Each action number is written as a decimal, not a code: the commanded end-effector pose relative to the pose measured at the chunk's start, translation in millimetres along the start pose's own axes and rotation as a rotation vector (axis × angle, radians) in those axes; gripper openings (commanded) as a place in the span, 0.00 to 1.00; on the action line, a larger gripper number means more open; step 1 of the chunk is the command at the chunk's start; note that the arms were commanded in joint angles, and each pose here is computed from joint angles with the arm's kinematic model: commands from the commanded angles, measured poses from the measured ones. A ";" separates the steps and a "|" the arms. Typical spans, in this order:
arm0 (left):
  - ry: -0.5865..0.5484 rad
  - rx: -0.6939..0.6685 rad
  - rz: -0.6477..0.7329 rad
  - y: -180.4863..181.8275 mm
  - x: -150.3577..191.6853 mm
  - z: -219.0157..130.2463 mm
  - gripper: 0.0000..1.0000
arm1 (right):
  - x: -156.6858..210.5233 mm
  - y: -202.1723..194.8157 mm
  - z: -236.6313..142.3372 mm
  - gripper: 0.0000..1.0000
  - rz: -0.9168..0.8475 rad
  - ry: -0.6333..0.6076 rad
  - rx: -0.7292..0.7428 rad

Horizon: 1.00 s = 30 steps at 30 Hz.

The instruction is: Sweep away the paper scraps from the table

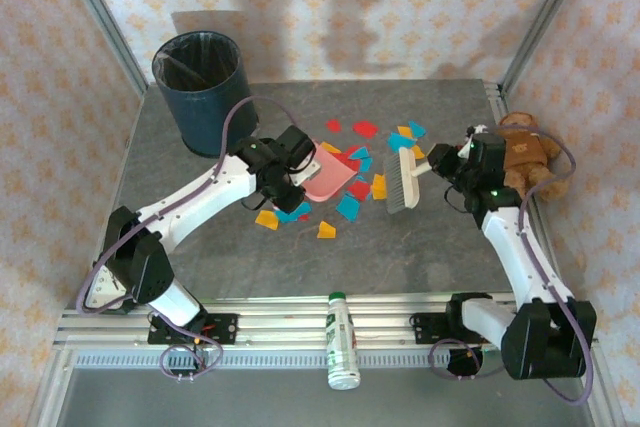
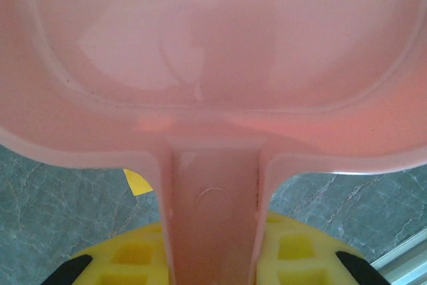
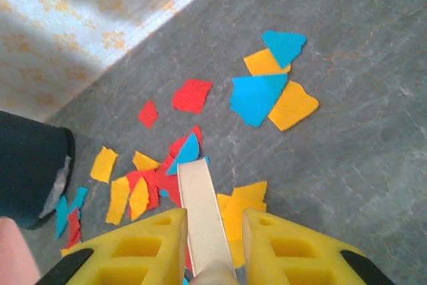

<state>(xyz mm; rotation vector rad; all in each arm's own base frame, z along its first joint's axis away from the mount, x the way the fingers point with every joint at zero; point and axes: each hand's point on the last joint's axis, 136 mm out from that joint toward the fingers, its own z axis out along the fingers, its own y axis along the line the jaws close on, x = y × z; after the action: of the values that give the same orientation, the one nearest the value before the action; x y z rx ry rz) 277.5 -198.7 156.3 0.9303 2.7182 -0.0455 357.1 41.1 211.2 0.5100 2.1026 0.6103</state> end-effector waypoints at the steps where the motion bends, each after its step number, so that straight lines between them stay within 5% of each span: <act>1: 0.005 -0.015 0.038 -1.1 5.8 0.4 0.00 | -35.9 27.4 4.8 0.00 0.025 -0.073 -0.110; 16: 0.004 0.016 0.040 -7.6 13.1 9.1 0.00 | -67.1 23.2 87.6 0.00 0.126 -0.056 -0.114; 30: 0.023 0.029 0.053 -12.1 12.7 14.2 0.00 | -13.6 0.4 102.5 0.00 0.180 0.141 -0.072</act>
<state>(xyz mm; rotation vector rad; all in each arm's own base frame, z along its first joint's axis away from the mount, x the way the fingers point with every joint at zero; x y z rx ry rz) 263.8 -199.7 135.3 0.9938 2.7438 -0.0656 456.2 52.9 166.7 0.6402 2.1658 0.7906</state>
